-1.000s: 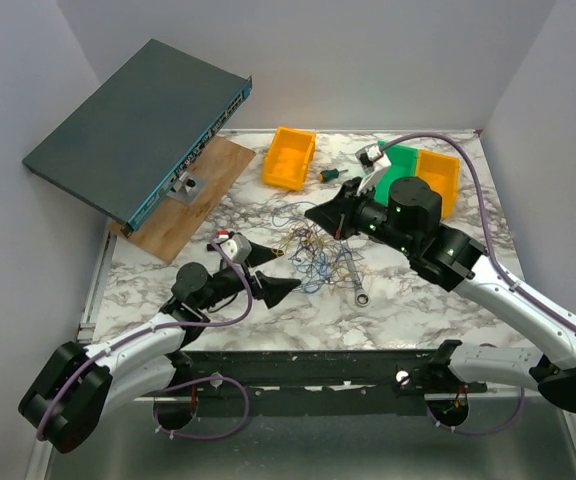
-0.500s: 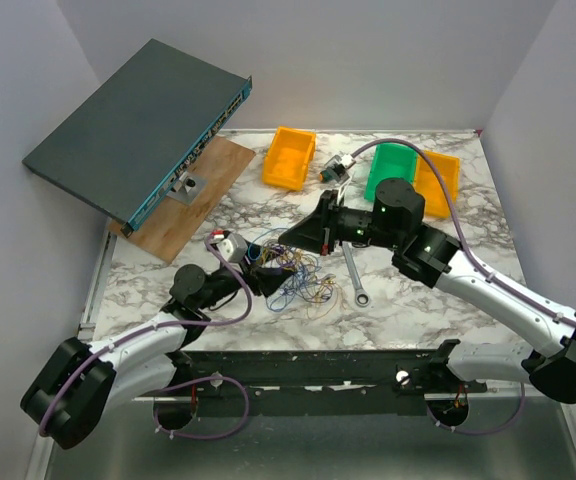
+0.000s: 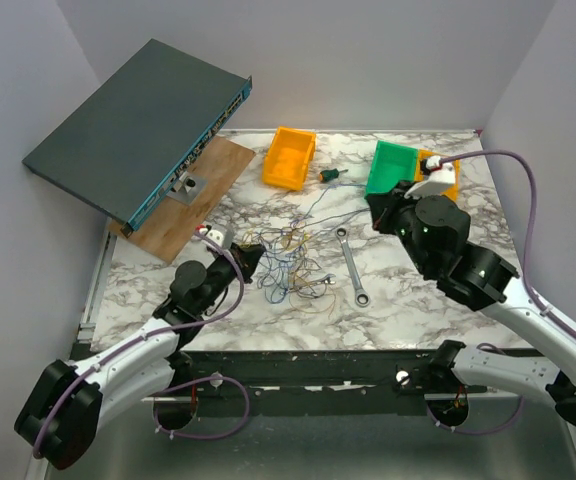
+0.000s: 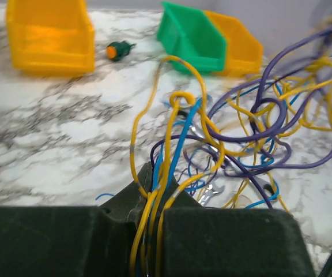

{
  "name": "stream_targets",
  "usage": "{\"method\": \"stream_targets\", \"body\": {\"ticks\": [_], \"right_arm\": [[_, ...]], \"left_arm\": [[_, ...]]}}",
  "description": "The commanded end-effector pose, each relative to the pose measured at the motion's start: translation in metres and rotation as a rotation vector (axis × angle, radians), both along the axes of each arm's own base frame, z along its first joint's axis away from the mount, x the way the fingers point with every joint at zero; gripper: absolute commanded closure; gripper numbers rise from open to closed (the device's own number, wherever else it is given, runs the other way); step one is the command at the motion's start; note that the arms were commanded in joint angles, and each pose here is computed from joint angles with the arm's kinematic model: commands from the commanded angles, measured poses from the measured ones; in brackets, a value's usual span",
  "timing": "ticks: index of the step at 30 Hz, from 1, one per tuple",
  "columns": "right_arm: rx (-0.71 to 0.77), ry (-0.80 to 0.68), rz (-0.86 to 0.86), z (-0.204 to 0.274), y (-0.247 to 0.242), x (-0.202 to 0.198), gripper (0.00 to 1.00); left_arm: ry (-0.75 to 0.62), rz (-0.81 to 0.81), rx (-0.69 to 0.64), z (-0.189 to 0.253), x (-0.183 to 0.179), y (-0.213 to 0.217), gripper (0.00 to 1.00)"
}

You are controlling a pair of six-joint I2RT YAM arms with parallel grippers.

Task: Untangle the cables

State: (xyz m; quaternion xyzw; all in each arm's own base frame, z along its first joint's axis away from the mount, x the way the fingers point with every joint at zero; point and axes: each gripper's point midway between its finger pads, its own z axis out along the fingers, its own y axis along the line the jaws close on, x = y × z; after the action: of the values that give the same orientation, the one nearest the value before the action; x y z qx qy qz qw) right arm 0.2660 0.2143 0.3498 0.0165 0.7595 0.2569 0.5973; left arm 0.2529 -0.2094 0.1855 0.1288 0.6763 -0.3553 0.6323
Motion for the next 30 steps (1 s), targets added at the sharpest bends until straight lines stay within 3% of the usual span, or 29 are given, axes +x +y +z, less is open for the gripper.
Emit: {"method": "stream_targets", "body": {"ticks": [1, 4, 6, 10, 13, 21, 22, 23, 24, 25, 30], "right_arm": [[-0.403, -0.011, -0.637, -0.013, -0.134, 0.008, 0.99], [-0.541, -0.04, -0.905, -0.002, -0.179, -0.008, 0.99], [-0.522, -0.051, -0.945, 0.002, -0.188, -0.013, 0.99], [-0.409, -0.069, -0.931, 0.005, -0.191, -0.016, 0.99], [-0.443, -0.074, -0.899, 0.0, -0.184, -0.01, 0.99], [-0.569, 0.044, -0.632, -0.06, -0.126, 0.024, 0.97], [-0.569, 0.087, -0.584, -0.072, -0.118, 0.026, 0.81], [-0.557, 0.137, -0.495, -0.086, -0.104, 0.028, 0.48], [-0.558, 0.171, -0.433, -0.098, -0.094, 0.029, 0.25], [-0.546, 0.2, -0.351, -0.109, -0.08, 0.027, 0.14], [-0.453, 0.185, 0.086, -0.138, -0.008, 0.012, 0.08]], "left_arm": [[0.191, 0.27, 0.071, -0.038, 0.027, 0.044, 1.0], [0.253, 0.367, 0.079, -0.048, 0.034, 0.063, 1.0], [0.277, 0.43, 0.075, -0.052, 0.035, 0.075, 1.0], [0.3, 0.556, 0.059, -0.055, 0.035, 0.099, 1.0], [0.301, 0.627, 0.039, -0.055, 0.032, 0.113, 1.0], [0.189, 0.434, 0.004, -0.03, 0.026, 0.084, 1.0], [0.166, 0.387, 0.006, -0.025, 0.024, 0.077, 1.0], [0.151, 0.347, 0.002, -0.022, 0.023, 0.07, 1.0], [0.135, 0.303, 0.001, -0.018, 0.02, 0.063, 1.0], [0.121, 0.268, 0.0, -0.015, 0.019, 0.057, 1.0], [0.103, 0.136, 0.006, -0.009, 0.012, 0.035, 1.0]]}}
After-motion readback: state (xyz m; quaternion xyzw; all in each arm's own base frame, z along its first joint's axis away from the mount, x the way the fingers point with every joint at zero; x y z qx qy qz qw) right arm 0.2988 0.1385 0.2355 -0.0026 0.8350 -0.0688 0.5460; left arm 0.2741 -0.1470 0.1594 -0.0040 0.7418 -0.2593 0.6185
